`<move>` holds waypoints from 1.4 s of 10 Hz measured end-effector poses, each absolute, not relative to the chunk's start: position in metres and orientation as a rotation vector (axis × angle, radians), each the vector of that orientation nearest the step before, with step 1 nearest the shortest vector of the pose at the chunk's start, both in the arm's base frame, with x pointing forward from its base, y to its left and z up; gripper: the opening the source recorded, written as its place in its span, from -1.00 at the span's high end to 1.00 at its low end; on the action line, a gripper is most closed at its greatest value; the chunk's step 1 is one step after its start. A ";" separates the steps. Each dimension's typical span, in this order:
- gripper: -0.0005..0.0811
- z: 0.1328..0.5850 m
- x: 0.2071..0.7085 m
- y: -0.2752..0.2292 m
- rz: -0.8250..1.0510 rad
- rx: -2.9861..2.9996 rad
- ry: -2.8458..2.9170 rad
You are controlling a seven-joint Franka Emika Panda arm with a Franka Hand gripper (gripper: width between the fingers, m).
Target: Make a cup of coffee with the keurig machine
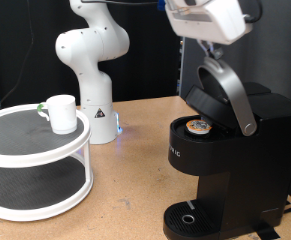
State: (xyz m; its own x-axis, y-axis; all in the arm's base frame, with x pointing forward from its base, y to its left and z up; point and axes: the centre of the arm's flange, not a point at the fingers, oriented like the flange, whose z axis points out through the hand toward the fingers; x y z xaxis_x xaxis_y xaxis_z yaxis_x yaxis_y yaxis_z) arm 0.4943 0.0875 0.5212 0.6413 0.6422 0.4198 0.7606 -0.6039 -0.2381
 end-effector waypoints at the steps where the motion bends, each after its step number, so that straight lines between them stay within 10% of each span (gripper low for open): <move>1: 0.98 0.516 0.494 0.076 -0.394 -2.500 -1.110; 14: 0.98 0.429 0.479 0.029 -0.335 -2.601 -1.145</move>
